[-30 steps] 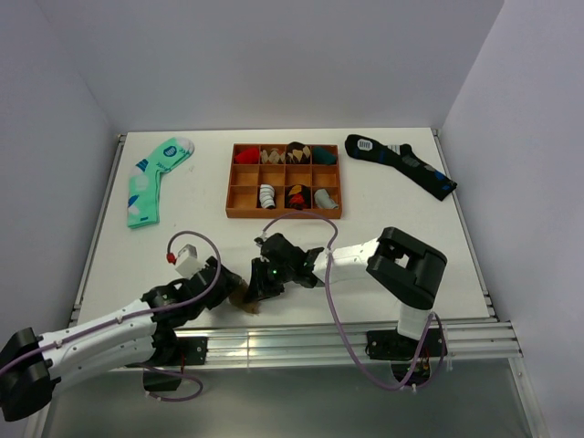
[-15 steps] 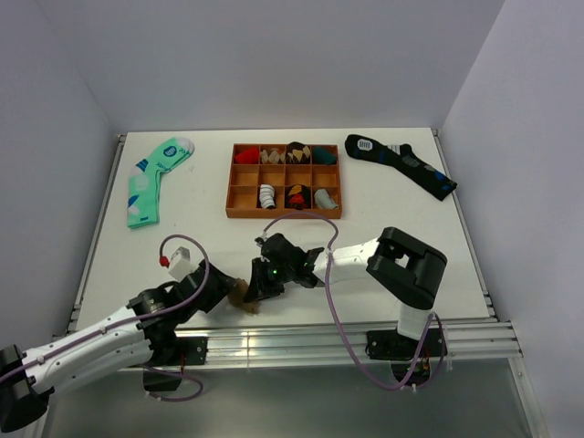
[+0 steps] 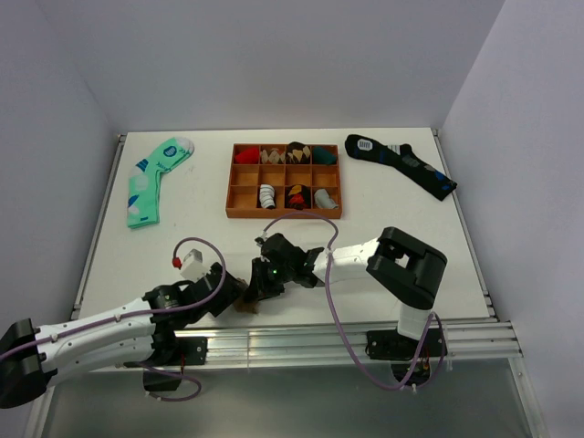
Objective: Roll the socks
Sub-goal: Pick up the sock at the center of the board.
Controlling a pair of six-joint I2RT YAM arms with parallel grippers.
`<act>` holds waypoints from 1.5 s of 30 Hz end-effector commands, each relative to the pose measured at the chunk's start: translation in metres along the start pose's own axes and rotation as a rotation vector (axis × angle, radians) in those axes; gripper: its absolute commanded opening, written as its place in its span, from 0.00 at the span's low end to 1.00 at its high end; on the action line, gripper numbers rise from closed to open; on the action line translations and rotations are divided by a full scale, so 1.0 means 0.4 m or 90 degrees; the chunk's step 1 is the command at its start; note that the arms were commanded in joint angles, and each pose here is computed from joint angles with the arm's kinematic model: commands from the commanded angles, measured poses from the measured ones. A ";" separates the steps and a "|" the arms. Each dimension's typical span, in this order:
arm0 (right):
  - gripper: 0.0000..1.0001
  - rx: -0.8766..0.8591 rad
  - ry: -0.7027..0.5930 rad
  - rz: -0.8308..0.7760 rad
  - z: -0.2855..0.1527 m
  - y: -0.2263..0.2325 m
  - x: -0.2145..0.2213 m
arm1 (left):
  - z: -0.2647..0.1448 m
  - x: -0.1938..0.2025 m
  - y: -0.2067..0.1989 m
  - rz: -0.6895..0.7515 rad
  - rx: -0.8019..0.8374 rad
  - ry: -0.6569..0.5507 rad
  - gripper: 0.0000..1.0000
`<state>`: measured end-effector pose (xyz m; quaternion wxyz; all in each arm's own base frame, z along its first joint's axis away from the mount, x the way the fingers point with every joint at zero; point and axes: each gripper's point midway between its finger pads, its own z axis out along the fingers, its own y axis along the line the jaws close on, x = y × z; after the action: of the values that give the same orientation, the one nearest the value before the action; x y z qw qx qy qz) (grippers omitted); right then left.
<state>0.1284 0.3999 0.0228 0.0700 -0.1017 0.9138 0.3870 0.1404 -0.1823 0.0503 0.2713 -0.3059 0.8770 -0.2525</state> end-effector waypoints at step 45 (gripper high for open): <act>0.00 0.238 0.068 0.033 0.015 -0.291 0.121 | -0.087 0.003 -0.081 -0.016 0.042 0.052 0.67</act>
<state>0.1277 0.4052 0.0216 0.0667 -0.1037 0.9079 0.4007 0.1309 -0.1852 0.0922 0.2519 -0.2986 0.8783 -0.2757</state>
